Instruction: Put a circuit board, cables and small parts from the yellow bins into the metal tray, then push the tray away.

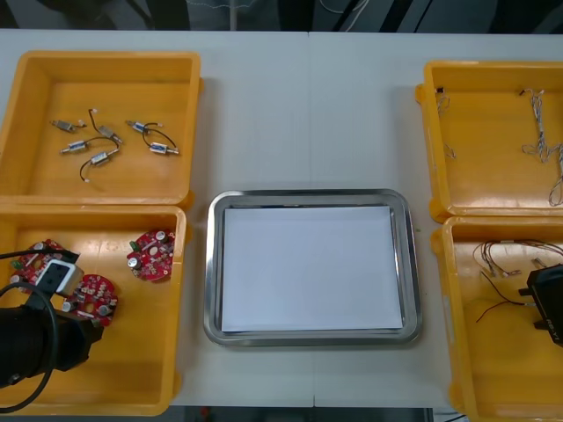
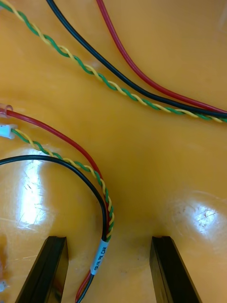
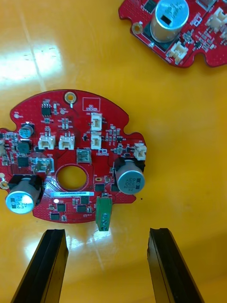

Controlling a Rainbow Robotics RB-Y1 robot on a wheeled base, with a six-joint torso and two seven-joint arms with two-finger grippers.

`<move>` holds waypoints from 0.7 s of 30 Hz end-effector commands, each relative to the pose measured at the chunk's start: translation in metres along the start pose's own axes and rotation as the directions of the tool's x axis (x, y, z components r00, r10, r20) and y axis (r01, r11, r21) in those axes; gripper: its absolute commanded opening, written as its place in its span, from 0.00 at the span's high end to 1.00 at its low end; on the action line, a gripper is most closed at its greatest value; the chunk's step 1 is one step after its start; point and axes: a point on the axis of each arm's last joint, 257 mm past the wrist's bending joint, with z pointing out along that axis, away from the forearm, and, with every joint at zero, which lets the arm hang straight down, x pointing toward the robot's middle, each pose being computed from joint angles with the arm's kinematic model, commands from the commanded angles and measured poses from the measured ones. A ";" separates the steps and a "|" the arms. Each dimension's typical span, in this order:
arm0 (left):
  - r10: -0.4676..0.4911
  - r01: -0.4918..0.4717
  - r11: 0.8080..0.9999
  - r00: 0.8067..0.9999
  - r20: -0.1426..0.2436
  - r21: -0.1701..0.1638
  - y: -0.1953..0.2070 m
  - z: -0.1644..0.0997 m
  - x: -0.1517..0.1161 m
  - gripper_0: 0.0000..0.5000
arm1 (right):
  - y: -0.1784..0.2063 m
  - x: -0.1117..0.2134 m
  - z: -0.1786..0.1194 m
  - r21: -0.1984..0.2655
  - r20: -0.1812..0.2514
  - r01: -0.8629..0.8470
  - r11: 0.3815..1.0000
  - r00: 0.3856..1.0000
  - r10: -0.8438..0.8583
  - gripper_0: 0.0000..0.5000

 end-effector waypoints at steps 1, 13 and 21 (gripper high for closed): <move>0.076 -0.076 0.997 0.997 -0.008 0.003 -0.004 0.000 0.002 0.00 | 0.008 0.003 0.000 -0.030 -0.016 -0.053 0.998 0.998 0.053 0.00; 0.080 -0.080 0.997 0.997 -0.008 -0.007 0.002 0.007 -0.003 0.00 | 0.008 0.009 0.000 -0.033 -0.038 -0.050 0.998 0.998 0.048 1.00; 0.078 -0.078 0.997 0.997 0.000 -0.005 0.003 0.015 -0.007 0.00 | 0.010 -0.002 -0.020 -0.037 -0.017 -0.040 0.999 0.999 0.040 1.00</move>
